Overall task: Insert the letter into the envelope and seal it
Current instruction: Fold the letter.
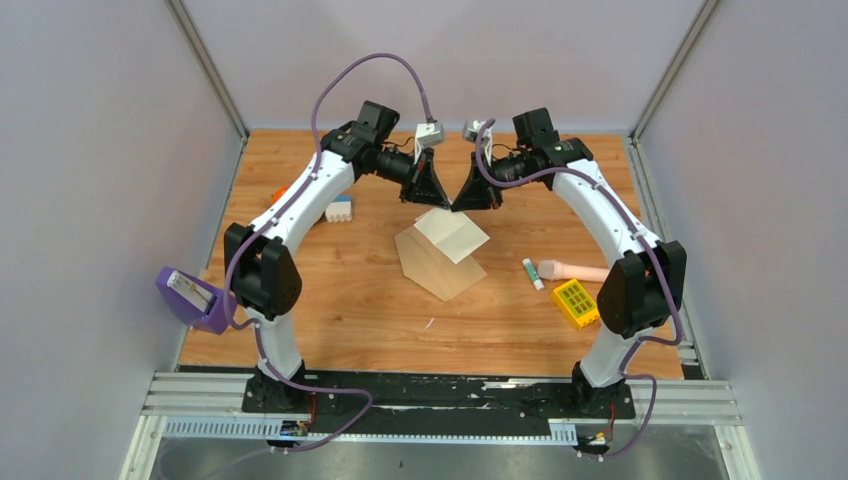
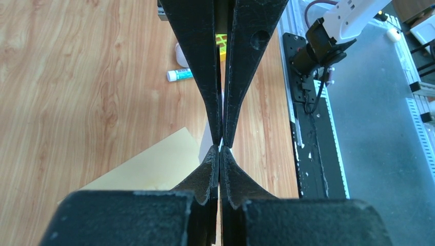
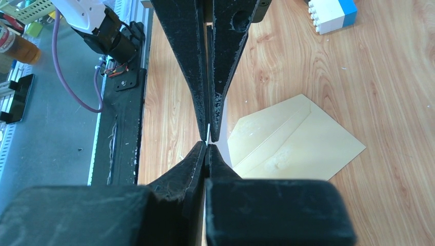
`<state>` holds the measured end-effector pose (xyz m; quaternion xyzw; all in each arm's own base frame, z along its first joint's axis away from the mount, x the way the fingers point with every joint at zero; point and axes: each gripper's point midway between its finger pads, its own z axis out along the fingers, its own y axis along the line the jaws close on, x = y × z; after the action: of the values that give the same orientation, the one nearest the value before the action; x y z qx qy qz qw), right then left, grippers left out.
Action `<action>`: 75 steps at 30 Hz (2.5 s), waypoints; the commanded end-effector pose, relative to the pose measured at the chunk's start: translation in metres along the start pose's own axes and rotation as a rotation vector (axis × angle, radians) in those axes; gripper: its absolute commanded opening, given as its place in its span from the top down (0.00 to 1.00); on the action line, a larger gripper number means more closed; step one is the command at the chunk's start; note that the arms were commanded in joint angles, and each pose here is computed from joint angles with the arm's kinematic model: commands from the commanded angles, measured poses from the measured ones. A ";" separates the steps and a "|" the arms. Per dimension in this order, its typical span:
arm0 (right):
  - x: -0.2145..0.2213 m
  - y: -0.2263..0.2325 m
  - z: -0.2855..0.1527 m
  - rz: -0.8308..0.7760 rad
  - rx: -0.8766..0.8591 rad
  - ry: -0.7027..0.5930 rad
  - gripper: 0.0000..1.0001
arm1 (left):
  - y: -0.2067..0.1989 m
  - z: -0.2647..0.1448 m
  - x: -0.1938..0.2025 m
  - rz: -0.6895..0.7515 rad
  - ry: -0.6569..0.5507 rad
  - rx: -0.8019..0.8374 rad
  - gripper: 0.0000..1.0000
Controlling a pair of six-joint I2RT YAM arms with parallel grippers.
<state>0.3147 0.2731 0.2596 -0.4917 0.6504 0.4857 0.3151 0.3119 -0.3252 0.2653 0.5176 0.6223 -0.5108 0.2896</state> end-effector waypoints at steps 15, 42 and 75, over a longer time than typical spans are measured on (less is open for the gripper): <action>-0.006 0.016 -0.001 -0.030 -0.040 -0.020 0.95 | -0.005 -0.025 -0.028 0.070 -0.101 -0.022 1.00; 0.004 0.019 -0.007 -0.045 -0.003 0.010 1.00 | -0.021 -0.052 -0.045 0.107 -0.159 -0.018 1.00; 0.027 0.026 -0.024 -0.026 0.014 0.041 0.97 | -0.030 -0.065 -0.055 0.140 -0.172 -0.045 1.00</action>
<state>0.2891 0.2510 0.2401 -0.4970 0.6649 0.4754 0.2912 0.3182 -0.2869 0.3186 0.4905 0.5958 -0.5265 0.3566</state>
